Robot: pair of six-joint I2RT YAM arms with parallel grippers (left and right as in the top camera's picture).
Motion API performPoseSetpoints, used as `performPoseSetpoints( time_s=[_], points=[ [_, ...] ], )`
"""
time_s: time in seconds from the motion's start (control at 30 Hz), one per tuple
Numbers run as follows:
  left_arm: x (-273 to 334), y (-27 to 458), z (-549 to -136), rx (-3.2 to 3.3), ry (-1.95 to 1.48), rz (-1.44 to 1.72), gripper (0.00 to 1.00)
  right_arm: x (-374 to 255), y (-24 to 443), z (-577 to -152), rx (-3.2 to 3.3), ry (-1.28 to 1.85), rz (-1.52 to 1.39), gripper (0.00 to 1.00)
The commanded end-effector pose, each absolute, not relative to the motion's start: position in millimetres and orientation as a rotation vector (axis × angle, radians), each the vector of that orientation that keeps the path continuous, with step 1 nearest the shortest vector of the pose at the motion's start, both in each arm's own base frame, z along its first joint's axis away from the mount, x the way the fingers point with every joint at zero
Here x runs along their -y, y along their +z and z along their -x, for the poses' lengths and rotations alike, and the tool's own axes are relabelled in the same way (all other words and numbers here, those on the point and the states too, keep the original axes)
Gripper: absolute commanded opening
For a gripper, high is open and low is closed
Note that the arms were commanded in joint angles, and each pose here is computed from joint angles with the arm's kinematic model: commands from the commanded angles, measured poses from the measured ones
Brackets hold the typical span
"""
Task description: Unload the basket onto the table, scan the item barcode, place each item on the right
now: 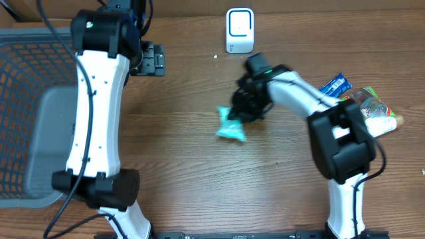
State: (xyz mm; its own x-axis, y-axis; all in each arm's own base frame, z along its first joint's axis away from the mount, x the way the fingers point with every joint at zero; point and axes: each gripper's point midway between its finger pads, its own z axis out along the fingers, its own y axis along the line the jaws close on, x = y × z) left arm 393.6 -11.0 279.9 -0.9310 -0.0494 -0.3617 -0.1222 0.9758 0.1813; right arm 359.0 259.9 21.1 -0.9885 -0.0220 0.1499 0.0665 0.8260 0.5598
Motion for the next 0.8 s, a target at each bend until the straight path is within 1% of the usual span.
performPoseSetpoints(
  time_s=[0.0,0.1,0.17,0.3,0.37,0.4,0.43,0.47,0.5,0.53,0.67,0.7,0.77],
  points=[
    [21,251,-402,-2.845,0.226,0.134,1.0,-238,51,-369,2.873,-1.046,-0.233,0.18],
    [24,233,-408,-2.895,0.22,0.127,1.0,-222,46,-371,2.906,-0.996,-0.311,0.23],
    [24,221,-411,-2.924,0.23,0.124,1.0,-213,39,-374,2.954,-0.897,-0.332,0.29],
    [25,203,-414,-2.973,0.246,0.119,1.0,-189,26,-383,3.056,-0.649,-0.336,0.33],
    [25,197,-416,-2.988,0.252,0.117,1.0,-180,27,-387,3.084,-0.557,-0.335,0.38],
    [25,194,-417,-2.992,0.253,0.116,1.0,-177,30,-389,3.091,-0.525,-0.349,0.41],
    [25,193,-417,-2.994,0.254,0.116,1.0,-175,35,-390,3.093,-0.509,-0.376,0.47],
    [26,192,-419,-2.992,0.251,0.117,1.0,-175,42,-392,3.096,-0.492,-0.399,0.56],
    [26,192,-421,-2.983,0.248,0.118,1.0,-174,48,-394,3.103,-0.47,-0.421,0.63],
    [27,193,-423,-2.974,0.238,0.119,1.0,-173,55,-397,3.111,-0.446,-0.434,0.67],
    [40,192,-432,-2.952,0.127,0.115,1.0,-171,82,-403,3.145,-0.327,-0.469,0.72],
    [43,192,-432,-2.955,0.102,0.113,1.0,-173,87,-402,3.144,-0.322,-0.479,0.76],
    [44,192,-431,-2.956,0.092,0.113,1.0,-182,92,-396,3.129,-0.32,-0.506,0.77]
  ],
)
